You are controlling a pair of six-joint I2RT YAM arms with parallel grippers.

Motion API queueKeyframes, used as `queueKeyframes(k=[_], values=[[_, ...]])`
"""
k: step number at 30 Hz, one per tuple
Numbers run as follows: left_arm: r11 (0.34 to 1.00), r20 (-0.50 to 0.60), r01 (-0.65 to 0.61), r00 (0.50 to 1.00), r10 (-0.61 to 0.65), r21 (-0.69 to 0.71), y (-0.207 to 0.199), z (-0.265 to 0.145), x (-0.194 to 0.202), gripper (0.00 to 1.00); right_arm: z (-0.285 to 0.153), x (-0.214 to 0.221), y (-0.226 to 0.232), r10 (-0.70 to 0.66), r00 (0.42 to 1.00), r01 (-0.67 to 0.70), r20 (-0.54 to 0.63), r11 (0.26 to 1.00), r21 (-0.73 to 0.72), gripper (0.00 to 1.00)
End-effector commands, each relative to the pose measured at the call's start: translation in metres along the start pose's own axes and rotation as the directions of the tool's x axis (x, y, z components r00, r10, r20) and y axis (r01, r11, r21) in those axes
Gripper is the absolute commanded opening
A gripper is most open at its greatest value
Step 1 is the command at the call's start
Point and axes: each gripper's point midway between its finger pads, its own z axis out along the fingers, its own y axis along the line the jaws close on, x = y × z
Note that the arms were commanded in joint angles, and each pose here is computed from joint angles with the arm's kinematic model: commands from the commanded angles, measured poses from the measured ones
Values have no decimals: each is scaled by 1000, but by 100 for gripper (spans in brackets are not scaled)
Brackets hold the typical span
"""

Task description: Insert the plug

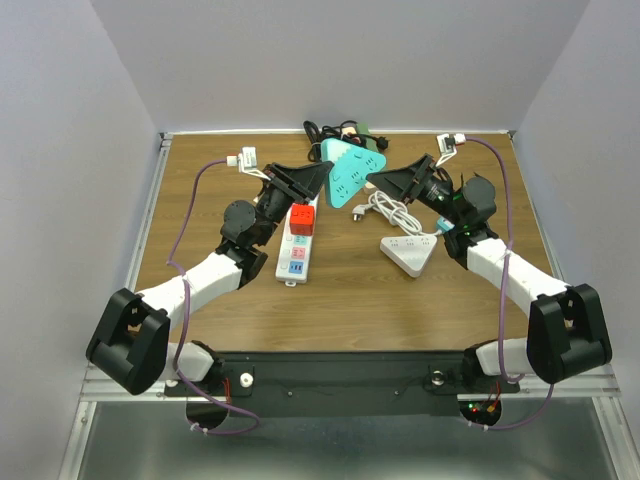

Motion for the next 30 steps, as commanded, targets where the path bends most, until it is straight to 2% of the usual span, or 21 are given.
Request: queueKeyframes(k=[1, 11, 17, 22, 28, 30], values=[[987, 121, 11, 992, -31, 159, -51, 8, -30, 0, 5, 2, 17, -36, 999, 36, 1, 996, -80, 100], [980, 120, 44, 990, -68, 196, -64, 14, -24, 0, 4, 6, 39, -143, 989, 145, 23, 972, -187, 100], [966, 108, 124, 982, -152, 226, -71, 9, -17, 0, 4, 11, 46, -231, 973, 226, 10, 942, -250, 99], [949, 92, 188, 972, -217, 253, -72, 2, -10, 0, 1, 7, 58, -251, 966, 259, 67, 913, -315, 98], [939, 90, 224, 963, -255, 261, -71, -5, -8, 0, -4, 4, 67, -248, 963, 270, 108, 898, -348, 94], [938, 80, 237, 961, -264, 252, -67, -8, -3, 0, -5, 1, 69, -252, 960, 280, 125, 895, -348, 85]])
